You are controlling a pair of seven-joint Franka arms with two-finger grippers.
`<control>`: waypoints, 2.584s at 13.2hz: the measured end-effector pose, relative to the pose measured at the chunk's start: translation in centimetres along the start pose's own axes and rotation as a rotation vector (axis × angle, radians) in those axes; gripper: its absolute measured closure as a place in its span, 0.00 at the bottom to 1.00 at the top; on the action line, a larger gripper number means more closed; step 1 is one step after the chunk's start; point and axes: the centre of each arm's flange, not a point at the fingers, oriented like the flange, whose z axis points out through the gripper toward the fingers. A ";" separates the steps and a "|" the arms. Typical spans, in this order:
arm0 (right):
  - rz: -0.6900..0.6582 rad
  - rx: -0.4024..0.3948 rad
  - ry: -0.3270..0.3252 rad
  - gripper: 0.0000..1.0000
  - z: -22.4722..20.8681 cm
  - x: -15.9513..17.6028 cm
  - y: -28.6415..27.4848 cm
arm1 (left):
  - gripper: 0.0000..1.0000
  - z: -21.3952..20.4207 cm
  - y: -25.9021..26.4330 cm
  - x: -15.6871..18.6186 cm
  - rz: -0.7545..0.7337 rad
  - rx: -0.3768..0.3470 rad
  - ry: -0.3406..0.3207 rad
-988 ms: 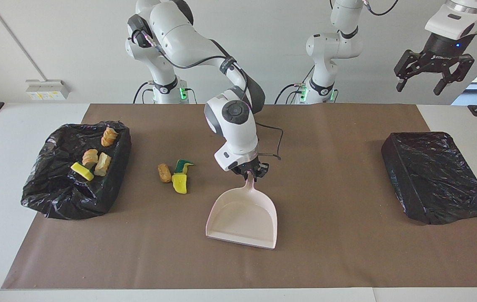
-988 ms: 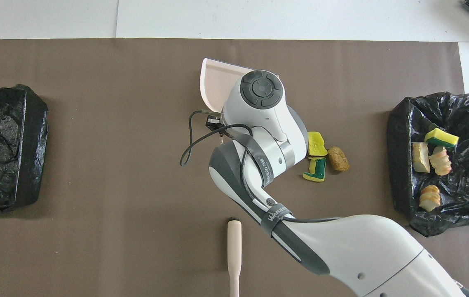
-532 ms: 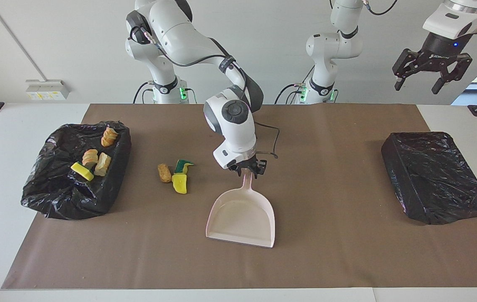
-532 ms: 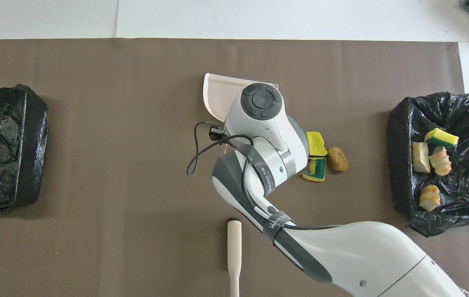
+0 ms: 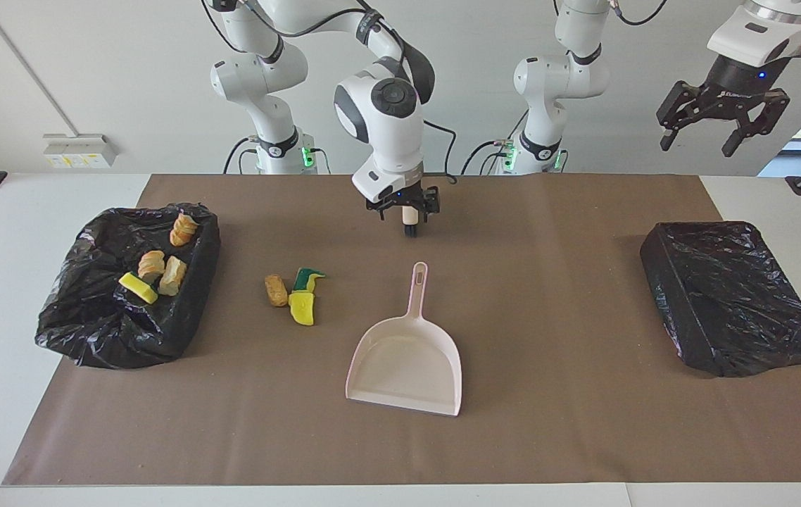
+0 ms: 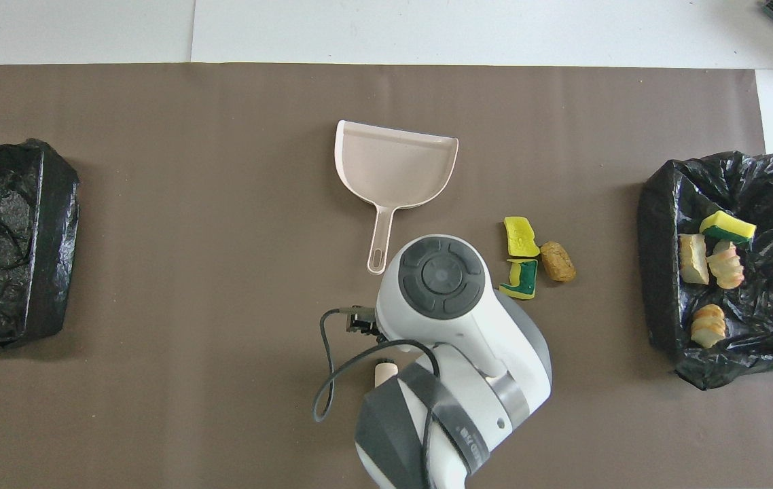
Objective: Sweep and dump trash in bin
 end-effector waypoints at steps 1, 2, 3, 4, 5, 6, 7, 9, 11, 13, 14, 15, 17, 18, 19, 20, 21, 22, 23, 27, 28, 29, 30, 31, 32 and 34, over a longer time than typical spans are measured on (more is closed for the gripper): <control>-0.019 -0.009 -0.037 0.00 1.4 -3.2 -0.1 | 0.00 0.0 0.0 0.0 0.000 0.000 0.000; -0.031 -0.007 -0.080 0.00 2.9 -6.5 0.0 | 0.00 0.0 0.0 0.0 0.000 0.000 0.000; -0.035 0.000 -0.115 0.00 4.0 -9.2 0.3 | 0.00 0.0 0.1 0.0 0.001 0.000 0.000; -0.039 0.012 -0.142 0.00 5.2 -11.6 0.5 | 0.00 0.0 0.1 0.0 0.003 0.000 0.002; -0.042 0.021 -0.155 0.00 6.3 -13.4 0.3 | 0.00 -0.1 0.3 0.1 0.005 0.000 0.005; -0.044 0.019 -0.163 0.00 7.6 -14.9 0.1 | 0.00 -0.1 0.4 0.2 0.008 0.001 0.010; -0.046 0.007 -0.166 0.00 9.0 -16.0 0.1 | 0.00 -0.1 0.7 0.3 0.015 0.001 0.015; -0.045 0.002 -0.156 0.00 10.8 -16.6 0.5 | 0.00 0.3 2.1 0.9 0.042 0.000 0.025; -0.040 -0.006 -0.159 0.00 11.5 -16.7 1.0 | 0.00 1.4 4.0 1.9 0.079 -0.002 0.038; -0.037 -0.013 -0.163 0.00 11.9 -16.8 1.2 | 0.00 3.6 6.9 3.6 0.133 -0.006 0.049; -0.036 -0.014 -0.164 0.00 12.1 -16.8 1.3 | 0.00 5.5 9.0 4.9 0.169 -0.010 0.051; -0.035 -0.014 -0.163 0.00 12.2 -16.7 1.4 | 0.00 7.6 11.5 6.1 0.202 -0.015 0.050; -0.038 -0.020 -0.165 0.00 12.8 -16.9 1.3 | 0.00 12.1 16.3 8.6 0.217 -0.025 0.065; -0.045 -0.025 -0.167 0.00 13.2 -17.2 1.2 | 0.00 14.1 18.5 9.2 0.216 -0.030 0.074; -0.053 -0.026 -0.165 0.01 13.5 -17.5 1.0 | 0.00 15.9 20.6 9.6 0.212 -0.035 0.077; -0.059 -0.026 -0.162 0.08 13.8 -17.8 0.9 | 0.00 17.3 22.3 9.8 0.215 -0.039 0.076; -0.061 -0.025 -0.158 0.19 14.0 -17.9 0.9 | 0.00 18.6 23.8 9.9 0.221 -0.042 0.069; -0.060 -0.024 -0.156 0.19 14.1 -17.9 0.9 | 0.00 20.2 25.6 10.1 0.211 -0.046 0.067; -0.060 -0.024 -0.156 0.28 14.1 -17.9 0.9 | 0.00 22.1 27.9 10.4 0.181 -0.054 0.075; -0.059 -0.022 -0.157 0.74 14.0 -17.8 0.8 | 0.00 28.3 36.0 10.3 0.085 -0.086 0.098; -0.060 -0.021 -0.156 0.74 14.0 -17.8 0.8 | 0.00 29.3 36.8 10.4 0.062 -0.091 0.102; -0.060 -0.023 -0.159 0.74 13.9 -17.9 0.8 | 0.00 30.5 37.4 10.3 0.053 -0.090 0.095; -0.062 -0.031 -0.171 0.74 13.6 -17.9 0.7 | 0.00 32.3 38.4 10.1 0.048 -0.089 0.084; -0.061 -0.039 -0.186 0.74 13.2 -17.8 0.7 | 0.00 33.9 39.4 10.0 0.043 -0.090 0.079; -0.055 -0.044 -0.200 0.74 12.5 -17.4 1.0 | 0.00 35.1 40.1 9.8 0.040 -0.090 0.076; -0.039 -0.041 -0.212 0.74 10.6 -15.7 2.4 | 0.00 36.0 40.1 9.9 0.033 -0.086 0.072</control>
